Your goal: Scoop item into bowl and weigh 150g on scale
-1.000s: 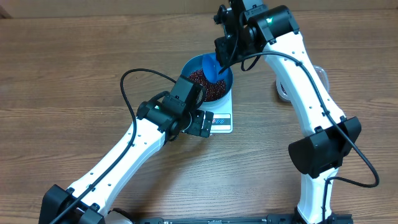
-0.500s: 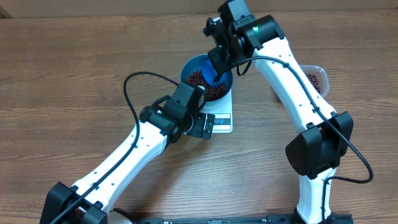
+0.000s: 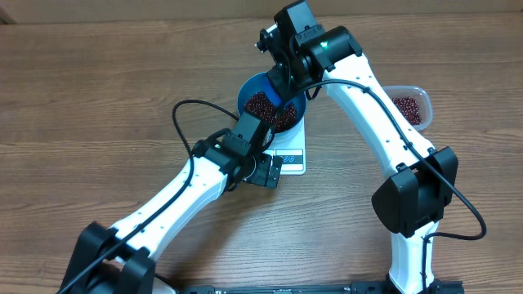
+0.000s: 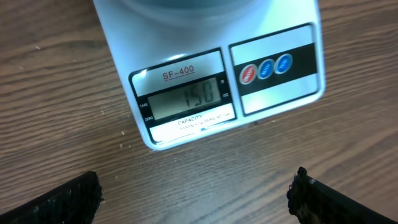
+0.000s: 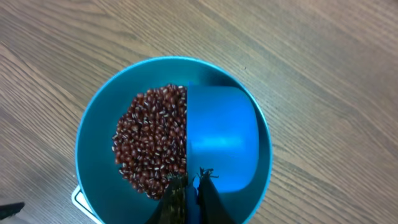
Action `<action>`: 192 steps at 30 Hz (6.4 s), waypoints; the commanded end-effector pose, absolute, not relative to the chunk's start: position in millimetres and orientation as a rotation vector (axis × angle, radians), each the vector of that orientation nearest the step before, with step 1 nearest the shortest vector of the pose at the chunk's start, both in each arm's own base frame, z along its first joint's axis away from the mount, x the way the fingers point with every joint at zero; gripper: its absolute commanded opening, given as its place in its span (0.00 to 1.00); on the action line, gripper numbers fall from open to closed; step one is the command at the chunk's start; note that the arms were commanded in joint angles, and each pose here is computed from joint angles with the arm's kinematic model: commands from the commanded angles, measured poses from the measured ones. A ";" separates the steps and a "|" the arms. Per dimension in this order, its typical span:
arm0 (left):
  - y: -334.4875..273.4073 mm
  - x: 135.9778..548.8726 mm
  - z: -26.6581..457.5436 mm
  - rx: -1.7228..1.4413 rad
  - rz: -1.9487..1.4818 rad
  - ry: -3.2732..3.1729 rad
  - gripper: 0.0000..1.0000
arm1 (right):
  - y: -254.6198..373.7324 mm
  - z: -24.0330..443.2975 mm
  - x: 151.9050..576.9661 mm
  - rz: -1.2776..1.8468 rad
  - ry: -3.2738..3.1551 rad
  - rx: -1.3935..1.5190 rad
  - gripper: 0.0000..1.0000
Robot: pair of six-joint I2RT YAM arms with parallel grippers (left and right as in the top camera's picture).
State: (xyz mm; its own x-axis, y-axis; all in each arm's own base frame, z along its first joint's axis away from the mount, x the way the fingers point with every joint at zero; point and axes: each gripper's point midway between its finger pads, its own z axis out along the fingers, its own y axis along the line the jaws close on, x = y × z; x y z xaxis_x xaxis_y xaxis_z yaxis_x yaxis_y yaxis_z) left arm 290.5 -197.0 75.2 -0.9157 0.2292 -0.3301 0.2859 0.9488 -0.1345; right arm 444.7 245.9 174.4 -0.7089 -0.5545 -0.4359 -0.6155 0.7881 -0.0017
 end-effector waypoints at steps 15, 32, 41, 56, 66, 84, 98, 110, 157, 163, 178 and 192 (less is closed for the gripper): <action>-201.2 287.5 64.0 0.379 -0.273 2.819 1.00 | 250.1 136.2 413.8 0.369 2.792 -0.661 0.04; -200.9 287.2 63.8 0.379 -0.272 2.821 1.00 | 231.0 176.6 428.3 0.887 2.782 -0.388 0.04; -201.3 288.1 64.3 0.379 -0.273 2.817 0.99 | 201.9 194.5 437.7 1.035 2.738 -0.284 0.04; -210.1 302.4 71.4 0.427 -0.298 2.735 0.99 | 184.1 243.9 415.6 1.050 2.626 -0.421 0.04; -210.0 302.2 71.3 0.428 -0.298 2.736 0.99 | 178.8 270.9 409.8 1.115 2.492 -0.535 0.04; -210.1 302.4 71.4 0.431 -0.297 2.734 1.00 | 169.7 269.9 415.1 1.082 2.483 -0.532 0.04; -210.2 302.5 71.4 0.431 -0.297 2.734 0.99 | 167.5 242.3 418.5 0.742 2.603 -0.578 0.04; -210.1 302.5 71.4 0.431 -0.297 2.734 1.00 | 183.1 225.0 420.0 0.220 2.620 -0.720 0.04; -209.1 303.1 71.4 0.429 -0.288 2.732 1.00 | 208.4 276.3 398.1 -0.052 2.424 -0.804 0.04; -209.1 303.1 71.4 0.429 -0.288 2.732 1.00 | 208.4 276.3 398.1 -0.052 2.423 -0.804 0.04; -209.1 303.1 71.4 0.429 -0.288 2.732 1.00 | 207.6 275.0 396.2 -0.056 2.430 -0.814 0.04; -209.1 303.1 71.4 0.429 -0.288 2.732 1.00 | 218.9 275.5 387.7 -0.134 2.397 -0.885 0.04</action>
